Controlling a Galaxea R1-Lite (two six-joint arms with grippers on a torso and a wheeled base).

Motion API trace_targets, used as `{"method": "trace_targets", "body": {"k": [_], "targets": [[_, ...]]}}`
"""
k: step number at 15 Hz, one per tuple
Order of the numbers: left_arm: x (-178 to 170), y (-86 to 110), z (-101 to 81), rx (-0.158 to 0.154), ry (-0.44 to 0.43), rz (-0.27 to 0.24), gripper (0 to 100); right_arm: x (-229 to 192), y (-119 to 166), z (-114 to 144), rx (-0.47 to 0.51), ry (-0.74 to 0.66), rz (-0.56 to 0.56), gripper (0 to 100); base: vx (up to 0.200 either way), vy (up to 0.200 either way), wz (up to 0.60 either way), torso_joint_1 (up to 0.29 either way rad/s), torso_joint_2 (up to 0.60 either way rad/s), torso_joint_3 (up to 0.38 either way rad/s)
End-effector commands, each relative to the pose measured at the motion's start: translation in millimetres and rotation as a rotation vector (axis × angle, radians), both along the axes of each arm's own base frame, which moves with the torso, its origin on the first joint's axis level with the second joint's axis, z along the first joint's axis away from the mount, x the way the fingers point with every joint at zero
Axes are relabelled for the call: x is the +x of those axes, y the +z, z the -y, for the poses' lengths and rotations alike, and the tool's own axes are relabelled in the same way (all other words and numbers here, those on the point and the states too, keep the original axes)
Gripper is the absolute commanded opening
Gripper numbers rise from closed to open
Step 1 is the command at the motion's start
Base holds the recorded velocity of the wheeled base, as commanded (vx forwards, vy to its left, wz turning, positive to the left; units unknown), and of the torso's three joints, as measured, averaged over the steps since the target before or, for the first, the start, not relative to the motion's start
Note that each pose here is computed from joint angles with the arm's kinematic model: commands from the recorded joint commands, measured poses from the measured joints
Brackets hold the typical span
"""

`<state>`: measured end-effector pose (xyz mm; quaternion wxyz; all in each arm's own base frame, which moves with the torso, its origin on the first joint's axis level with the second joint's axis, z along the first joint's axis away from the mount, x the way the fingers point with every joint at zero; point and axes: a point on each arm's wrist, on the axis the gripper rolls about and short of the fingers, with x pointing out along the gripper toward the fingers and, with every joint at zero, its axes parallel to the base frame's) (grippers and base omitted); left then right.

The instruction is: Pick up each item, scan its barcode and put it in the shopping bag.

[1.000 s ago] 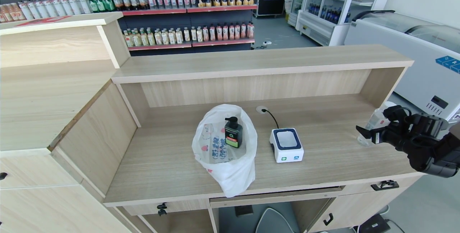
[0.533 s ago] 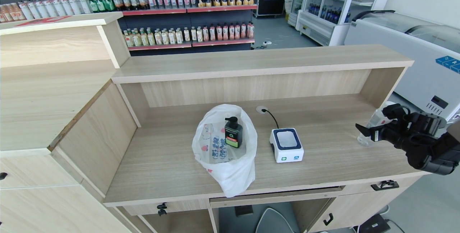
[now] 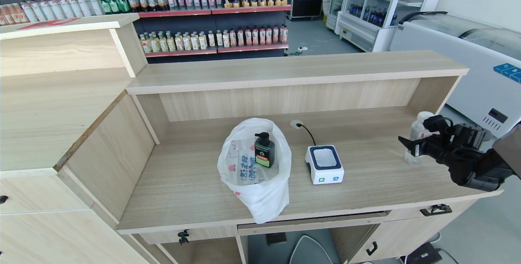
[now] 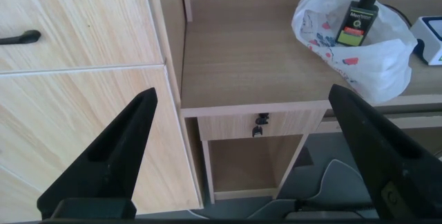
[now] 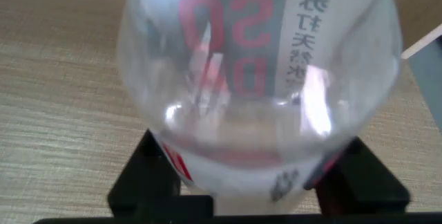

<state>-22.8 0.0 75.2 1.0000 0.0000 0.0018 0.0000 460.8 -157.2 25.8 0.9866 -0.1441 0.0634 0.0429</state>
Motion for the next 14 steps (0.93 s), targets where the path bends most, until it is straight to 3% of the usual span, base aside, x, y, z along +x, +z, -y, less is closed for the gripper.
{"method": "trace_targets", "body": {"k": [1, 6, 9, 11, 13, 14], "targets": [[0, 0.0, 0.0, 0.0, 0.0, 0.001, 100, 3, -3, -4, -0.001, 0.009, 0.0, 0, 0.0, 0.0, 0.0, 0.0, 0.0, 0.0], [0, 0.0, 0.0, 0.0, 0.0, 0.001, 100, 6, 11, -5, 0.008, 0.01, 0.032, 0, 0.0, 0.0, 0.0, 0.0, 0.0, 0.0], [0, 0.0, 0.0, 0.0, 0.0, 0.001, 100, 1, 16, -6, 0.026, 0.007, -0.005, 0, 0.0, 0.0, 0.0, 0.0, 0.0, 0.0], [0, 0.0, 0.0, 0.0, 0.0, 0.001, 100, -4, 39, -17, 0.155, -0.012, -0.035, 0, 0.0, 0.0, 0.0, 0.0, 0.0, 0.0], [0, 0.0, 0.0, 0.0, 0.0, 0.001, 100, -20, 86, -42, 0.361, -0.061, -0.114, 0, 0.0, 0.0, 0.0, 0.0, 0.0, 0.0], [0, 0.0, 0.0, 0.0, 0.0, 0.001, 100, -40, 123, -61, 0.477, -0.061, -0.188, 0, 0.0, 0.0, 0.0, 0.0, 0.0, 0.0]]}}
